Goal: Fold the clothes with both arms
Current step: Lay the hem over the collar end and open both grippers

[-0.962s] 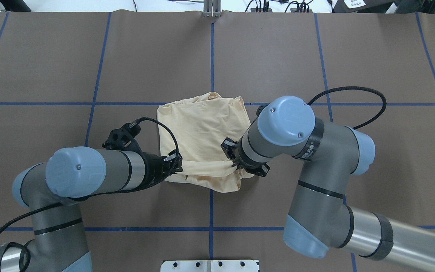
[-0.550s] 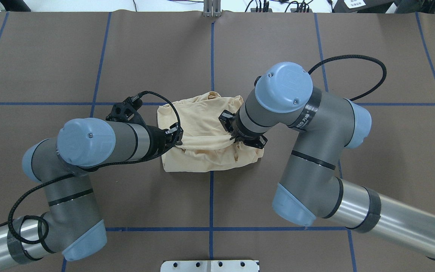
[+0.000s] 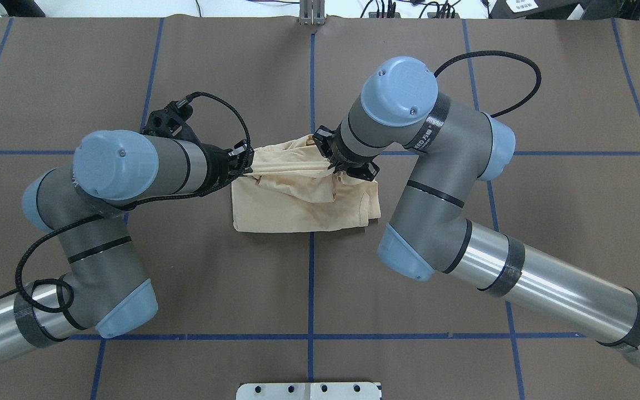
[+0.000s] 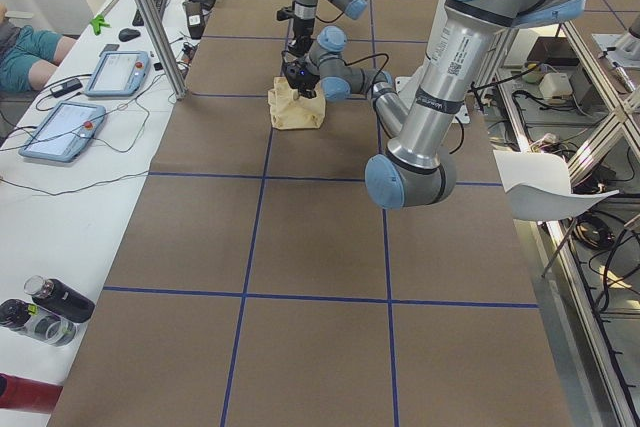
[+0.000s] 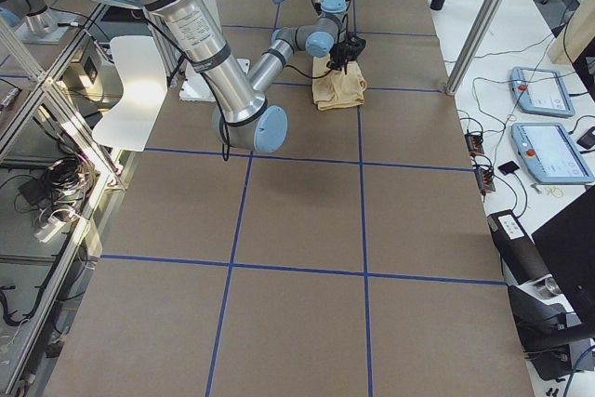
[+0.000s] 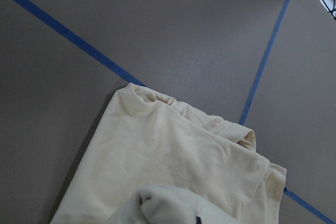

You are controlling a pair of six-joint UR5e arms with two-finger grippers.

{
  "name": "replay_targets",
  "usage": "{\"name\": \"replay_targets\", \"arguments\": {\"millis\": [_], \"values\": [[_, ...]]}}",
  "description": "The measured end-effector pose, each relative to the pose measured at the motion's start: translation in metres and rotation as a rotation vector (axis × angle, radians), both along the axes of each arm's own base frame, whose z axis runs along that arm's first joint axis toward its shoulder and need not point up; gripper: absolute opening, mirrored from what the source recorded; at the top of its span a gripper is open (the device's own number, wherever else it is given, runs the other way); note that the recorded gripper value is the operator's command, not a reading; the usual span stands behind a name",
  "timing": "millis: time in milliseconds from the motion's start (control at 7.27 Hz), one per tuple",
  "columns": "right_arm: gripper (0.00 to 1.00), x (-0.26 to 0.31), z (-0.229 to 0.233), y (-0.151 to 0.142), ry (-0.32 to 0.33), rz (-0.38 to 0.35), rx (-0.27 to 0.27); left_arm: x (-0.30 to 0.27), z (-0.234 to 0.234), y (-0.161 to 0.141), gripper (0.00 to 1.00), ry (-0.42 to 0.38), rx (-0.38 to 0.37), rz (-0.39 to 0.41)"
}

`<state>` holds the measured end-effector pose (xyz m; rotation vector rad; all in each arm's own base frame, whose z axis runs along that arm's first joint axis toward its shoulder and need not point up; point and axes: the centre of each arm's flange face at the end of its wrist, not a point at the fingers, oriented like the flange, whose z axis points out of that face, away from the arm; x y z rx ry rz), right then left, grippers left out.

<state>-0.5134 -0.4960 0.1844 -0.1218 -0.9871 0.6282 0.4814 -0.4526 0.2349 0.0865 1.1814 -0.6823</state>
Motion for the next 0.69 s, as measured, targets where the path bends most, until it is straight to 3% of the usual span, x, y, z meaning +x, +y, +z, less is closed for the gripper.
{"name": "replay_targets", "arguments": {"millis": [687], "values": [[0.00,-0.032,-0.010,-0.032,0.025,0.008,-0.012,0.018,0.013,-0.013,0.00,-0.006,-0.004,-0.005]]}}
